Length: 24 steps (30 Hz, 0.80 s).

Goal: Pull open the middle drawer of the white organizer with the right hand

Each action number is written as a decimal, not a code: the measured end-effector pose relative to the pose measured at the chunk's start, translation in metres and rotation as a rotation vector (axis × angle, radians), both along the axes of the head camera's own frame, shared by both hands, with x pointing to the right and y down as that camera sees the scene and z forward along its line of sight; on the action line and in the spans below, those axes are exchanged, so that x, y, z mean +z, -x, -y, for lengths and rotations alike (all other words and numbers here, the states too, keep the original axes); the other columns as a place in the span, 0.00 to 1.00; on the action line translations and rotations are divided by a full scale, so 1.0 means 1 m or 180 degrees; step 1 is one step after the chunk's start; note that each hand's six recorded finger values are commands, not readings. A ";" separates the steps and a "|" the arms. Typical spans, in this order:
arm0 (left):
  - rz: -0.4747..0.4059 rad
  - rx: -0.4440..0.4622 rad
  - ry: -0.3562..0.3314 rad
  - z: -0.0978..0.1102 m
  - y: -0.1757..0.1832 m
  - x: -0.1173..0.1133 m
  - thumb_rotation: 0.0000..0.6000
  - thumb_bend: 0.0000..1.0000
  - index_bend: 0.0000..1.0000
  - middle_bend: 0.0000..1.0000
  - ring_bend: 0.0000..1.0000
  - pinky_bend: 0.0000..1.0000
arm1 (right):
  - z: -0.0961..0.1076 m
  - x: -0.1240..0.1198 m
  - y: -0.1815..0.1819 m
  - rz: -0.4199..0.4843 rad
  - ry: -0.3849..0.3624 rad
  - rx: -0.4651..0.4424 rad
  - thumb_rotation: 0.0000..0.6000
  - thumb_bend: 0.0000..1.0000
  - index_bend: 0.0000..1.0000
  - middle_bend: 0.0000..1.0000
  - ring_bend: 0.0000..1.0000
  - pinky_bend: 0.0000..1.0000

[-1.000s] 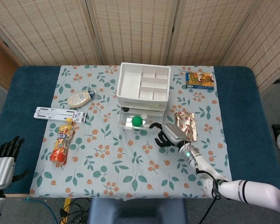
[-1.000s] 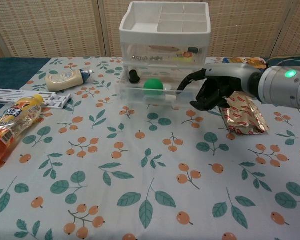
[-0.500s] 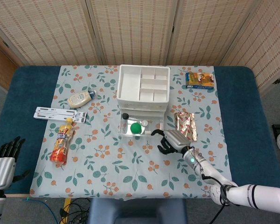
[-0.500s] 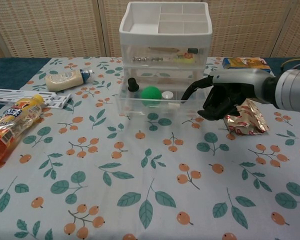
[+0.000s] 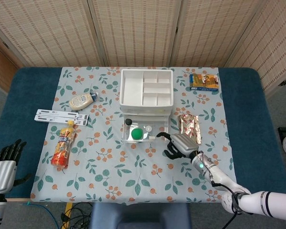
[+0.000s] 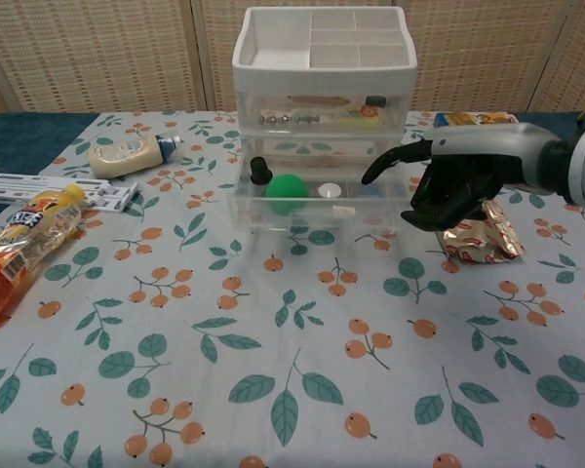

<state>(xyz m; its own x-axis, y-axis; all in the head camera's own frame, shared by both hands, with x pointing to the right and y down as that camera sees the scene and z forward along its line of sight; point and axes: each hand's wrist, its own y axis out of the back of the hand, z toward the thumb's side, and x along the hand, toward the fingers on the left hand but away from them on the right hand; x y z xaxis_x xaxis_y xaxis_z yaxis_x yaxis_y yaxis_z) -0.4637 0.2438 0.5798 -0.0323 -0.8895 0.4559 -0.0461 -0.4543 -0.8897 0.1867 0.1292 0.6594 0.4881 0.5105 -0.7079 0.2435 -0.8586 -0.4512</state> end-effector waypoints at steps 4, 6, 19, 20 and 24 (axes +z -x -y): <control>-0.0001 -0.0001 -0.0009 0.000 0.000 -0.001 1.00 0.14 0.08 0.07 0.11 0.11 | -0.002 -0.006 -0.003 -0.0033 -0.0060 -0.0126 1.00 0.50 0.00 0.84 0.89 0.80; -0.0003 0.0003 -0.0012 0.000 0.000 -0.002 1.00 0.14 0.08 0.07 0.11 0.11 | -0.002 -0.012 -0.003 -0.0033 -0.0104 -0.0194 1.00 0.49 0.00 0.84 0.88 0.81; -0.0031 -0.0023 -0.0016 -0.002 0.000 -0.001 1.00 0.14 0.08 0.07 0.11 0.11 | 0.028 -0.059 0.019 -0.0173 -0.0833 -0.0795 1.00 0.30 0.31 0.84 0.87 0.93; -0.0028 -0.0029 -0.0011 -0.003 0.001 -0.001 1.00 0.14 0.08 0.07 0.11 0.11 | 0.031 -0.059 0.022 -0.0227 -0.0918 -0.0868 1.00 0.26 0.31 0.84 0.87 0.93; -0.0027 -0.0038 -0.0012 -0.003 0.003 0.000 1.00 0.14 0.08 0.07 0.11 0.11 | 0.041 -0.056 0.033 -0.0419 -0.1184 -0.1116 1.00 0.20 0.32 0.85 0.88 0.96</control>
